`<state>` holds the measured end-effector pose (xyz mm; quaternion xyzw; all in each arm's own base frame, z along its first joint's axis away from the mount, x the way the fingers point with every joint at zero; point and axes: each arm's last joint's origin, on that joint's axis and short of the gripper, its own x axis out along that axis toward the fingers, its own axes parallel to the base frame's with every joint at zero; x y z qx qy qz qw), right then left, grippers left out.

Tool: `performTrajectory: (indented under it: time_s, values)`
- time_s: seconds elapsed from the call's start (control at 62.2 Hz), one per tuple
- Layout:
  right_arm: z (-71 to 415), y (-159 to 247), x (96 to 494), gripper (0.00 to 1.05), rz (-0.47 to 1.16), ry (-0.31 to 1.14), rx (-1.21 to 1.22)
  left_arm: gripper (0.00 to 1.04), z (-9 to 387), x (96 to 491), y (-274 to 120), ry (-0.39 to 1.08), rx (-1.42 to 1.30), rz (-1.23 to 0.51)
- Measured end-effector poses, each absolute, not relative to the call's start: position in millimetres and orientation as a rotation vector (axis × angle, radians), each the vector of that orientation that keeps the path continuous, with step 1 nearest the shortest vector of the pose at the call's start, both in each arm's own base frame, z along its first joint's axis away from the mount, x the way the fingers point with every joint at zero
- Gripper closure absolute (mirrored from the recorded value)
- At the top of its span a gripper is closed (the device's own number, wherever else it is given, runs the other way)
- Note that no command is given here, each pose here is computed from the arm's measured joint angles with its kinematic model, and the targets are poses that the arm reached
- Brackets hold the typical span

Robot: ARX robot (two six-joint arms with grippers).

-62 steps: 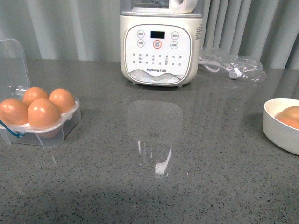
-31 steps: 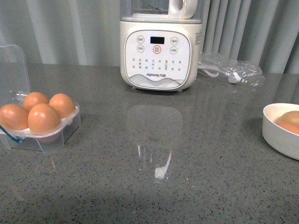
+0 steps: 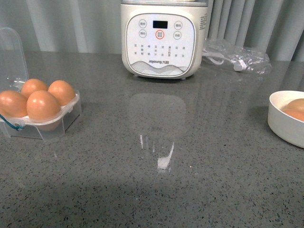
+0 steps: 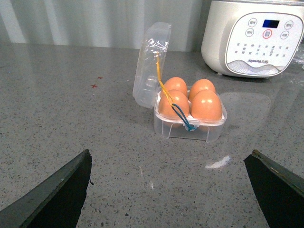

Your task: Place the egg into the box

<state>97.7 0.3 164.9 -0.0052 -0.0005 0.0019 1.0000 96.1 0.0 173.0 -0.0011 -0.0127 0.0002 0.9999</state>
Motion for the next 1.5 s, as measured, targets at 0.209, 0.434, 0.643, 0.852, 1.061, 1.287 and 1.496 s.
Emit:
performTrajectory:
  time_s: [0.209,0.434,0.643,0.852,1.061,1.287,1.496]
  values:
    - [165.0,0.3,97.7,0.98,0.004,-0.001,-0.011,0.07,173.0,96.1,0.0,-0.026,-0.002,0.0]
    - [165.0,0.3,97.7,0.61,0.004,-0.001,-0.01,0.07,173.0,96.1,0.0,-0.026,-0.002,0.0]
    - [165.0,0.3,97.7,0.27,0.004,-0.001,-0.01,0.07,173.0,96.1,0.0,-0.026,-0.002,0.0]
    - [165.0,0.3,97.7,0.07,0.004,-0.001,-0.01,0.07,173.0,96.1,0.0,-0.026,-0.002,0.0]
    - [165.0,0.3,97.7,0.07,0.004,-0.001,-0.01,0.07,173.0,96.1,0.0,-0.026,-0.002,0.0]
    - [165.0,0.3,97.6,0.07,0.004,-0.002,-0.01,0.07,170.4,98.5,-0.4,0.452,0.021,0.246]
    - [165.0,0.2,97.6,0.07,0.002,-0.002,-0.01,0.07,184.3,105.4,0.6,0.489,-0.006,0.256]
